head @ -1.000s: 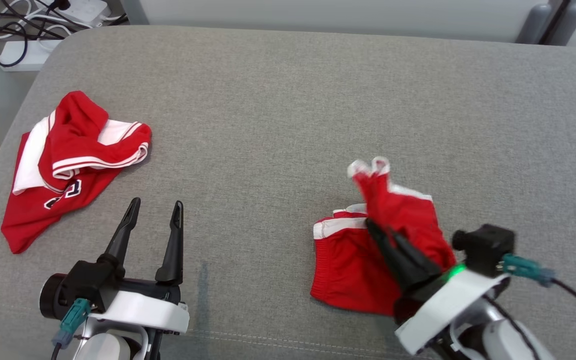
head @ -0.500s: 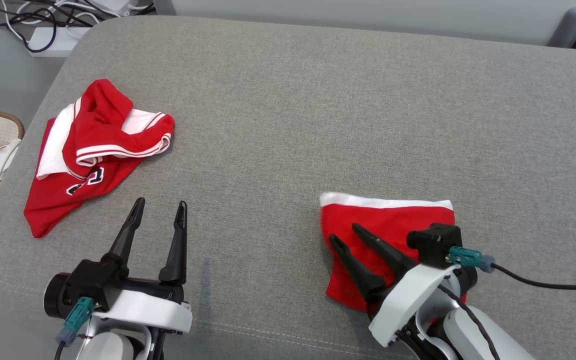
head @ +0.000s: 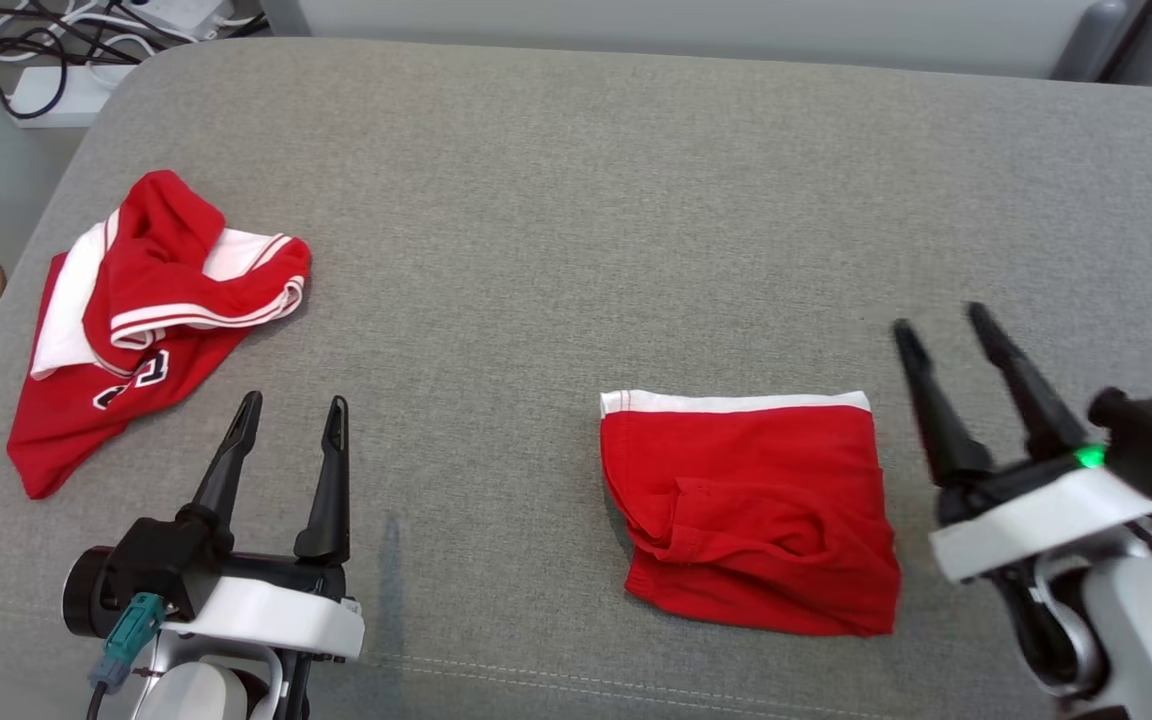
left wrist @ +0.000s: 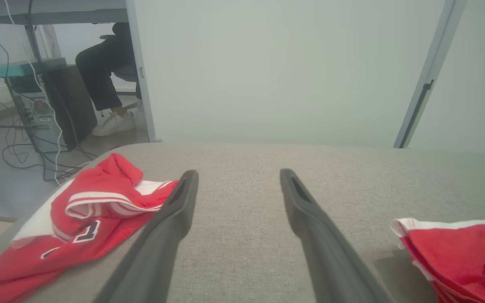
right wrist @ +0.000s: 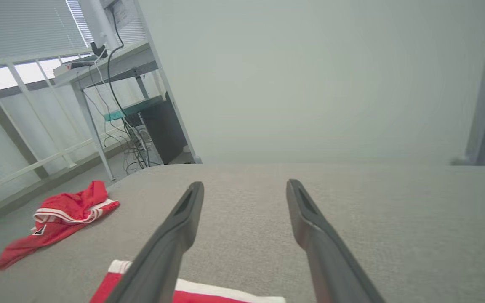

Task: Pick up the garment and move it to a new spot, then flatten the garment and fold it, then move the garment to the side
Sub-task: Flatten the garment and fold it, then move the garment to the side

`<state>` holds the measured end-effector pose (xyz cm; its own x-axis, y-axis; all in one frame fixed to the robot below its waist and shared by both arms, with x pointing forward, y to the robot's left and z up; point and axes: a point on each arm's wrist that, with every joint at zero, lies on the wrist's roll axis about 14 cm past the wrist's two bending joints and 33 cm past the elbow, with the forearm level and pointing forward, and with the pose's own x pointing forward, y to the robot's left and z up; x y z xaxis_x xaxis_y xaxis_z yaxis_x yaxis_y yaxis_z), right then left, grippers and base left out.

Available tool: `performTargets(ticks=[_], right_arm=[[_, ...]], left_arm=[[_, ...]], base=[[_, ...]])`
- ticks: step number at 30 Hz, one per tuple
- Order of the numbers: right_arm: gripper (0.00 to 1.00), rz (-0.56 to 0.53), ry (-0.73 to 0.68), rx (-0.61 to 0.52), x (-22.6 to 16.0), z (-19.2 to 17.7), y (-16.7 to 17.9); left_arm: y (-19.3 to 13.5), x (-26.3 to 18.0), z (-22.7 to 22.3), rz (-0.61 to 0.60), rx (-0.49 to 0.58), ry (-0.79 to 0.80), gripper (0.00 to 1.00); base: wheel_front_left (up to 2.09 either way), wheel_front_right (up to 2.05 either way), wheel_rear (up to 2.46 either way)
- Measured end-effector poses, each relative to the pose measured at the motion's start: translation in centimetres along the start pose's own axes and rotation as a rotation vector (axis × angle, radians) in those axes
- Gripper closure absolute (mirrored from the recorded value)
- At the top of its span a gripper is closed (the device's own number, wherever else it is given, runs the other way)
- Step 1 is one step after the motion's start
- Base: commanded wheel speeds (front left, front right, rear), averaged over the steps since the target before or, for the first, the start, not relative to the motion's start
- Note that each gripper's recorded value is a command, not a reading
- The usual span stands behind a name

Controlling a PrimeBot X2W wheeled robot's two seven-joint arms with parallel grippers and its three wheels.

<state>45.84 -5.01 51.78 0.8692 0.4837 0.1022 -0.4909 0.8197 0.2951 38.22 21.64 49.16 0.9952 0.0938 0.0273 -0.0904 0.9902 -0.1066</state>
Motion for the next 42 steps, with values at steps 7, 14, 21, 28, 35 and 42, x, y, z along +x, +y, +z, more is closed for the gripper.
performTargets(ticks=[7, 14, 21, 28, 35, 42], right_arm=[[0.00, -0.220, 0.044, -0.095, -5.0, -1.4, -6.3], [0.00, -0.280, 0.127, -0.040, -7.2, -4.6, -6.5], [0.00, -0.241, 0.204, 0.000, -6.5, -7.0, -5.3], [0.00, -0.172, 0.300, 0.056, -5.6, -10.0, -2.9], [0.00, -0.116, 0.400, 0.125, -5.3, -12.7, -0.7], [1.00, -0.069, 0.386, 0.083, -4.2, -12.2, -0.4]], left_arm=[[-0.9, 0.6, -0.3, -0.028, 0.000, 0.004, 0.00], [-1.5, 0.9, -0.5, -0.046, -0.003, 0.008, 0.00], [-1.3, 0.6, -0.4, -0.048, 0.002, 0.008, 0.00], [-0.1, -0.2, -0.1, -0.010, 0.007, 0.005, 0.00], [1.2, -0.8, 0.0, 0.035, -0.005, 0.004, 0.00], [1.8, -1.1, -0.1, 0.061, -0.011, 0.008, 0.00]], base=[[0.00, 0.00, 0.00], [0.00, 0.00, 0.00], [0.00, 0.00, 0.00], [0.00, 0.00, 0.00], [0.00, 0.00, 0.00], [0.00, 0.00, 0.00]])
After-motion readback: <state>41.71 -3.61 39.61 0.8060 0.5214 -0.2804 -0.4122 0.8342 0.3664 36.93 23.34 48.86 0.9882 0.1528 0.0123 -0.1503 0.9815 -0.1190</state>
